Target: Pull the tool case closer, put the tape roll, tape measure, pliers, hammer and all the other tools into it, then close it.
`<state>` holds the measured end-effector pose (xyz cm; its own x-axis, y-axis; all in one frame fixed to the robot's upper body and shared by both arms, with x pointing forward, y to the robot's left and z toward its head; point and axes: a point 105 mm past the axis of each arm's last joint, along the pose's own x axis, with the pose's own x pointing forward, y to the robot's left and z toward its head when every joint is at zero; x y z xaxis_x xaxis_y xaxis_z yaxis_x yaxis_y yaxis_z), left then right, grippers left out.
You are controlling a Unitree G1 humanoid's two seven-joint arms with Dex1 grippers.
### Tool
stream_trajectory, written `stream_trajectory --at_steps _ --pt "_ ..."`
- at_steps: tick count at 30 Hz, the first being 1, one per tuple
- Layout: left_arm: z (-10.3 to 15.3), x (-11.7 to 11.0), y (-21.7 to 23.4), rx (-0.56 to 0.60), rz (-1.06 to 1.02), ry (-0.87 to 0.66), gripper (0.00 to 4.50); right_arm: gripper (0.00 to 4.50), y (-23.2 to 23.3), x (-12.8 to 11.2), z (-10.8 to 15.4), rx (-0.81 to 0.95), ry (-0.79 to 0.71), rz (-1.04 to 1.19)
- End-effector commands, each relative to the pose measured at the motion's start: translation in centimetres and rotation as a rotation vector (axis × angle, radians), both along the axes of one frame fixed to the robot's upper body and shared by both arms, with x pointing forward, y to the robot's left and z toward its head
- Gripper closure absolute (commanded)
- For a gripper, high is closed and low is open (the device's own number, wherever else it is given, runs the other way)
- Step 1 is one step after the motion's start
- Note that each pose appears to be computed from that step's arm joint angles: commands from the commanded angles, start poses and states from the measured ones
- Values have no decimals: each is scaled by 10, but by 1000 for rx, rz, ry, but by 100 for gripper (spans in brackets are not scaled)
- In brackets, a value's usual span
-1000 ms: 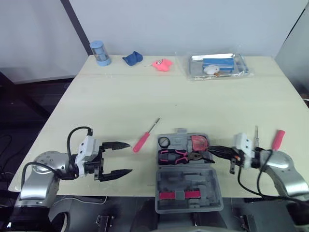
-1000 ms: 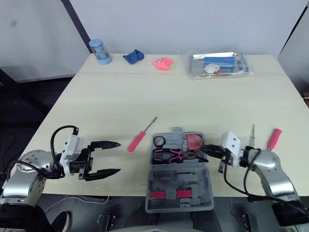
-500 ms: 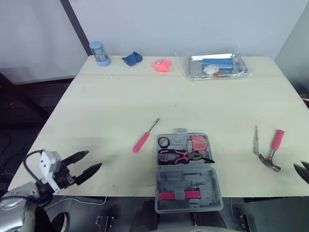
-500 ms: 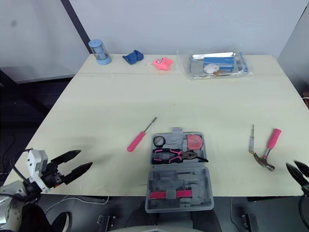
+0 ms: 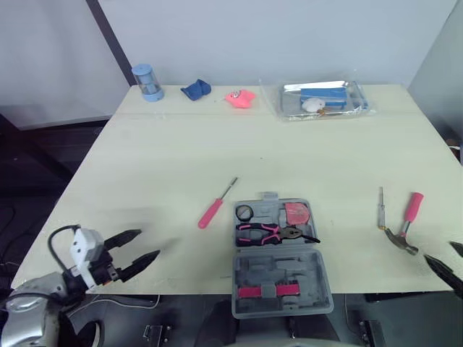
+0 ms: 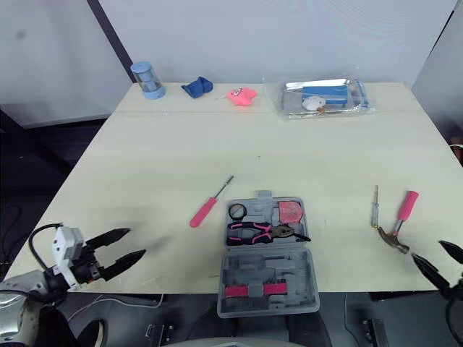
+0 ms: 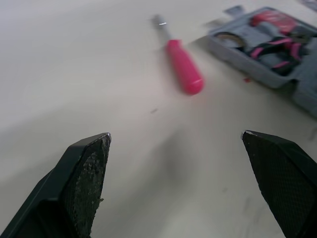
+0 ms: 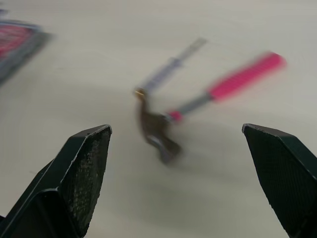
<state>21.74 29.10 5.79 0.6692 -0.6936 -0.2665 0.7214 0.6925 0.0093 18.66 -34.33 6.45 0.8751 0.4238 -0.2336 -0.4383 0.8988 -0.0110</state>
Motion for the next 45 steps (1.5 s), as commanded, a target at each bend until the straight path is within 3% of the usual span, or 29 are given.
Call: stream_trajectory --at_steps 1,4,6,7,9,13,14,15,16,18,28,45 --pt "9 4 -26 48 -162 -39 0 6 38 16 10 -37 7 191" --pt "6 5 -43 91 -284 -38 0 6 69 25 7 -95 31 356" --pt "3 7 -54 91 -348 -26 52 0 88 35 4 -132 42 446" --pt "1 7 -59 101 -380 -18 91 42 96 38 2 -151 46 486" --pt "-3 9 -64 104 -419 -5 165 80 108 45 -2 -180 54 551" --pt "-13 9 -76 131 -510 29 355 274 129 54 -13 -236 75 674" --pt "-15 9 -79 132 -532 40 364 284 133 57 -15 -251 80 696" --pt "-18 8 -82 135 -549 48 429 357 137 59 -18 -261 83 715" --pt "-20 9 -85 140 -565 55 450 404 140 61 -20 -270 91 734" --pt "-23 11 -90 140 -572 59 450 440 145 64 -24 -289 101 761" --pt "-38 10 -105 158 -610 96 450 440 165 67 -38 -376 112 868" --pt "-48 26 -126 155 -621 97 450 440 184 70 -39 -372 72 887"
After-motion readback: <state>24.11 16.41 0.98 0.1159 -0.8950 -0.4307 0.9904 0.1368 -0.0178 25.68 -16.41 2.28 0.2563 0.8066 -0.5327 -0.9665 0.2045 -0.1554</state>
